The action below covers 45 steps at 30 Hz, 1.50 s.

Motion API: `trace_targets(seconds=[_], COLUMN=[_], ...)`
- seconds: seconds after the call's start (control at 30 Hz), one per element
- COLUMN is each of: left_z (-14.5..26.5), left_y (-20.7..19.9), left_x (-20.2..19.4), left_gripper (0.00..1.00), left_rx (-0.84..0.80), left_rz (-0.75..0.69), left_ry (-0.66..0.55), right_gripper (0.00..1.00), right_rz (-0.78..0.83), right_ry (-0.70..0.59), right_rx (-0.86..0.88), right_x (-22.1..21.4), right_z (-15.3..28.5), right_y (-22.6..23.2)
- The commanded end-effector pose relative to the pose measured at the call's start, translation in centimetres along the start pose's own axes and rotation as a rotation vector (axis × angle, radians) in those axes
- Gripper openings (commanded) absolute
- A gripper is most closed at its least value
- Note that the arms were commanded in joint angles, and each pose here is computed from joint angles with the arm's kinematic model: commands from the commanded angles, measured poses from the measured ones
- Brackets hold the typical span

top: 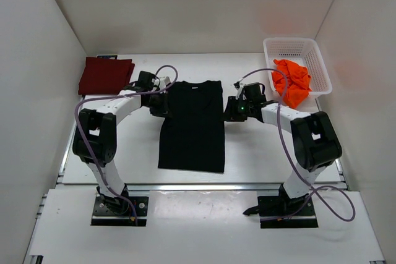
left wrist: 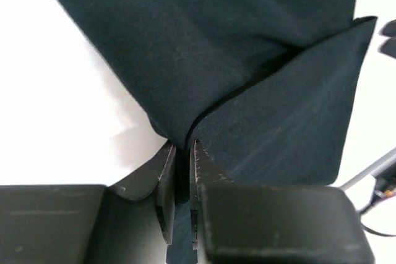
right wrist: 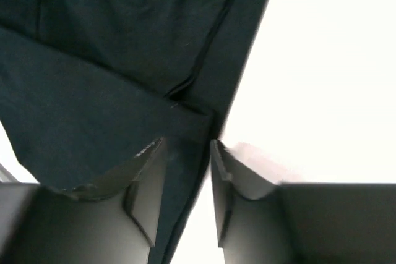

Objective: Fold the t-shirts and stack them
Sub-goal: Grab one side of the 2/3 rectangular tshirt with both arms

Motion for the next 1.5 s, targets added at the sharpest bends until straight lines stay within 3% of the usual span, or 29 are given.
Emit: trace_targets(seconds=[0.0,0.03,0.07,0.13,0.2,0.27,0.43,0.57,0.63,0.73,0.83,1.03,1.2,1.37,1.47], left_z=[0.3,0.6,0.7,1.4,2.7,4.2,7.8,8.3,7.9,8.3,7.1,5.9,4.5,3.1,2.6], left_y=[0.5,1.0,1.0,1.5,1.6,1.9,1.7,0.5,1.1,1.1,1.5,1.8,2.5,2.0,2.1], left_x=[1.8,1.8,1.6,1.1,1.0,0.0,-5.7,-10.9,-12.7,-11.9,-14.4,-18.3,-18.5,-16.2,-16.7], left_gripper=[0.29,0.37,0.56,0.81,0.89,0.91,0.91,0.9,0.85,0.83,0.81,0.78,0.55,0.6,0.59], left_rx=[0.068,0.105,0.136,0.19,0.232,0.276,0.268,0.152,0.161,0.126,0.004,0.028,0.084,0.097,0.099], left_rz=[-0.054,-0.047,-0.056,-0.052,-0.07,-0.061,-0.152,-0.175,-0.102,-0.024,0.127,0.165,0.218,0.192,0.19], left_ry=[-0.078,-0.082,-0.088,-0.088,-0.109,-0.119,-0.121,-0.013,0.047,0.022,0.142,0.214,0.267,0.281,0.305], right_gripper=[0.34,0.36,0.38,0.39,0.4,0.4,0.4,0.37,0.36,0.37,0.37,0.36,0.35,0.35,0.34], right_rz=[0.067,0.078,0.07,0.04,0.012,0.013,0.048,-0.098,-0.159,-0.166,-0.191,-0.229,-0.234,-0.243,-0.256], right_ry=[-0.06,-0.048,-0.047,-0.067,-0.062,-0.036,0.1,0.142,0.165,0.178,0.206,0.241,0.288,0.282,0.305], right_rx=[0.004,0.01,0.004,-0.008,-0.018,-0.046,-0.063,-0.038,-0.009,0.009,0.024,0.05,0.03,0.003,0.006], right_x=[3.0,3.0,3.4,4.2,3.7,2.1,-6.2,-10.4,-12.7,-13.7,-14.3,-15.4,-16.1,-15.7,-16.1], right_z=[-0.1,-0.2,-0.1,0.8,2.2,3.4,6.1,7.3,7.5,7.2,6.6,5.9,5.5,5.3,5.2], right_y=[0.0,0.0,-0.1,-0.3,-0.1,0.4,4.1,5.4,5.5,6.2,6.8,7.5,7.5,7.3,7.1])
Point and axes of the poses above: each gripper's point midway between its finger pads, its own z axis back along the fingers, its own y axis along the line the jaws close on, x = y × z, the point moved 8 cm from there along z, back along the fingers, and after that the axes turned 6 degrees about z, right-handed, at the moved point
